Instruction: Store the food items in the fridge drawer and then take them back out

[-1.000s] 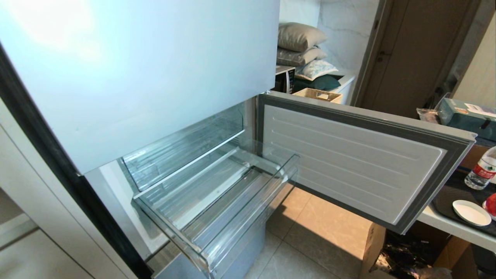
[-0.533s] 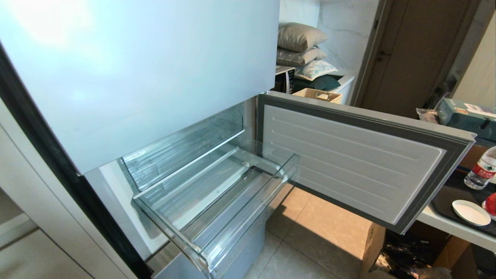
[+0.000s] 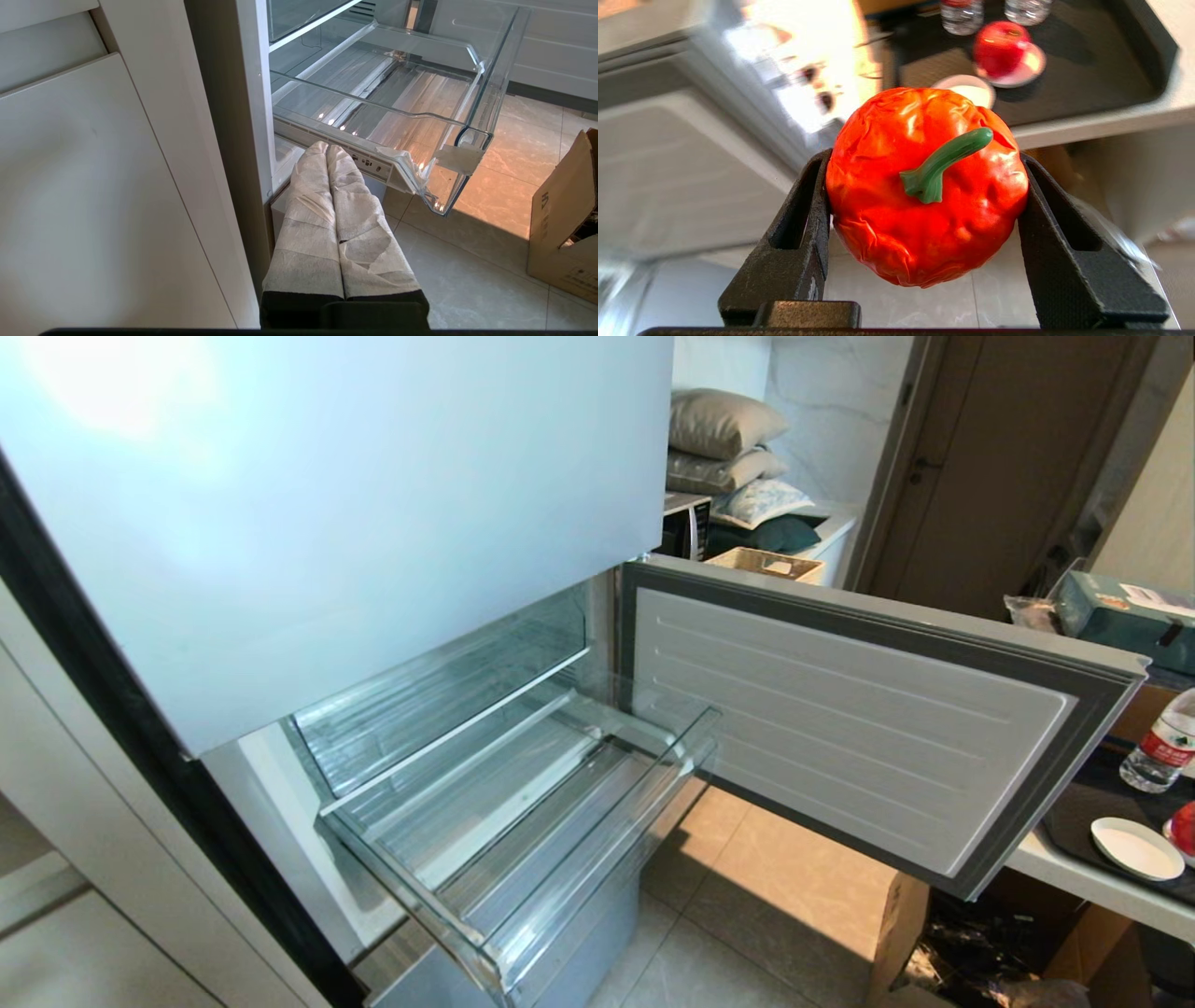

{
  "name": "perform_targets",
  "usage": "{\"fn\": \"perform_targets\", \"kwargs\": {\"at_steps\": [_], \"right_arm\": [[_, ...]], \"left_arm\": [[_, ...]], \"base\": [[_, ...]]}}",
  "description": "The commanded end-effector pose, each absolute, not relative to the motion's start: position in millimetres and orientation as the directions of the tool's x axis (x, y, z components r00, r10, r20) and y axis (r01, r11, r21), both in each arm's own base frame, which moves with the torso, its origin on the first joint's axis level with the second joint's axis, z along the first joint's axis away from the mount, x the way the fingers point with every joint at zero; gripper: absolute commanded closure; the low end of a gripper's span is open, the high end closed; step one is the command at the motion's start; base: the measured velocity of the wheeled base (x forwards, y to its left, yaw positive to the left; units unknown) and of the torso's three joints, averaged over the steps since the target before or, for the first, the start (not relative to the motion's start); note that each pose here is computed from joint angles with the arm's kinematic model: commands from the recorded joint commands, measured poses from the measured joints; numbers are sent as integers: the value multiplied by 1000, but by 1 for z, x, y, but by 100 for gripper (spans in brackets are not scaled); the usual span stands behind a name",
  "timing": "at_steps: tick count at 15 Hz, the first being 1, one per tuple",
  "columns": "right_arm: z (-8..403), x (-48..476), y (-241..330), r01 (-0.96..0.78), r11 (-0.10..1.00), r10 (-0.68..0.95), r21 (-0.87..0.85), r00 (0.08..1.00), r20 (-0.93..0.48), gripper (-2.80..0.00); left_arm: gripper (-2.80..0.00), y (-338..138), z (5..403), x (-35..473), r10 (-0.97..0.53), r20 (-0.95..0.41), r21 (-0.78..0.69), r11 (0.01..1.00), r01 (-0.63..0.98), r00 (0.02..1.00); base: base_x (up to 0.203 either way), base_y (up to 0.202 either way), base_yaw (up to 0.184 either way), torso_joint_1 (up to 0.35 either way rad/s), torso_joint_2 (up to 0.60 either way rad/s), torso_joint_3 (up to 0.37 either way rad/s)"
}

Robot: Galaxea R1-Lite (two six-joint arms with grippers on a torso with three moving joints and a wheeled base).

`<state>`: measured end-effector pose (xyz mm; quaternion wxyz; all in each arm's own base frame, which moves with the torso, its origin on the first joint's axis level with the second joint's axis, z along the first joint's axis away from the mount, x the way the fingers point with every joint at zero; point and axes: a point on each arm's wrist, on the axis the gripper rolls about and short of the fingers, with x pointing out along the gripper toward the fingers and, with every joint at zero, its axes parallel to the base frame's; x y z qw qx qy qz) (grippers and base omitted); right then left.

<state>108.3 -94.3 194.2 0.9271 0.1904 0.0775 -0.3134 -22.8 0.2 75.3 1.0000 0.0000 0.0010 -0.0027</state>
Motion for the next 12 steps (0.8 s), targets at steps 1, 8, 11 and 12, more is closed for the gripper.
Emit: {"fn": "perform_targets", "kwargs": {"at_steps": [1,8,11,12], "right_arm": [[172,128,-123,670,675,-557,310,738,-381,0],[128,186,-187,708,639,-526,302,688,-499,0],[111,212,-214,709,649,-518,277,678,-522,0],[106,220,-223,706,655,-519,267,679,-520,0]], "left_arm": [[0,0,75,-23,-5,-2,0,1000,5,1000],[0,0,75,-23,-5,-3,0,1000,5,1000],[0,0,75,-23,-5,-2,0,1000,5,1000],[0,0,75,-23,-5,-2,1,1000,5,1000]], "base": [[0,0,0,0,0,0],[0,0,0,0,0,0],[0,0,0,0,0,0],[0,0,0,0,0,0]]}}
